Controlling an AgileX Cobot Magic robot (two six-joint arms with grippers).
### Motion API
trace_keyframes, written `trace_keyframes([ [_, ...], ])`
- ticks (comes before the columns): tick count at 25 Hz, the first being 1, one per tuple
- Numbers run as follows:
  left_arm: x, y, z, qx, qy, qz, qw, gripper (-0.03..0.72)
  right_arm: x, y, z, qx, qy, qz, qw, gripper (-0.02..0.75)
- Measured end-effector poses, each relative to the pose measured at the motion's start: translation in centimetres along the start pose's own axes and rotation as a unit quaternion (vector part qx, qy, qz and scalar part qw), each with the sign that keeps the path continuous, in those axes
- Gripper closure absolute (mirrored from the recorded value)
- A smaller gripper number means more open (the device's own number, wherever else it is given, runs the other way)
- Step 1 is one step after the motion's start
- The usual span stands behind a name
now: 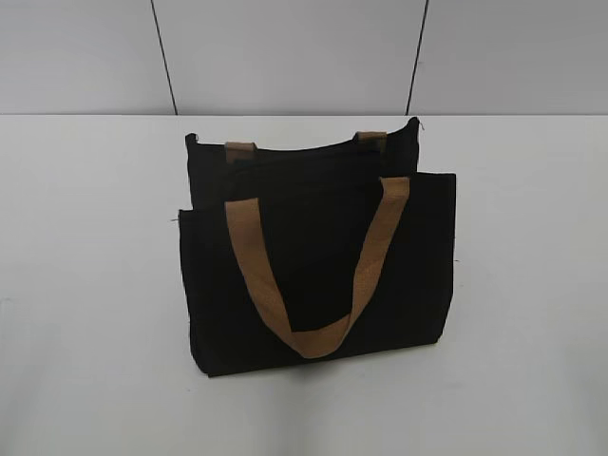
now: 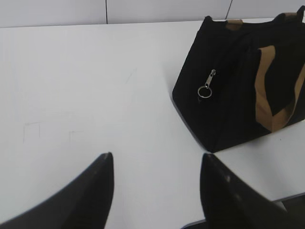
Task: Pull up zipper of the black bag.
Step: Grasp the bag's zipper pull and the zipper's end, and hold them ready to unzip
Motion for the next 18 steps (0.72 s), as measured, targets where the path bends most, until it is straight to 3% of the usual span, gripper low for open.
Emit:
trace_keyframes([
  [10, 0.2, -0.1, -0.1, -0.005, 0.006, 0.005, 1.0, 0.251, 0.0, 0.0, 0.0, 0.0, 0.0, 0.0, 1.0, 0.346],
  [14, 1.6, -1.0, 0.0, -0.033, 0.003, 0.067, 0.997, 0.203, 0.0, 0.0, 0.0, 0.0, 0.0, 0.0, 1.0, 0.346],
  [18, 4.2, -2.5, 0.4, -0.043, -0.001, 0.154, 0.987, 0.186, 0.0, -0.1, 0.3, 0.007, -0.012, -0.005, 1.0, 0.346],
])
Point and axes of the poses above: a point on each arm's last joint axis where the gripper is mounted, x pointing out along that axis toward the gripper, z along the wrist's bending axis when the last joint is at zero, y = z × x, the point moved 4 cm from there along x, pointing out along that axis toward the gripper, and after that the axes turned 11 degrees about -x, right-handed, at the moved point
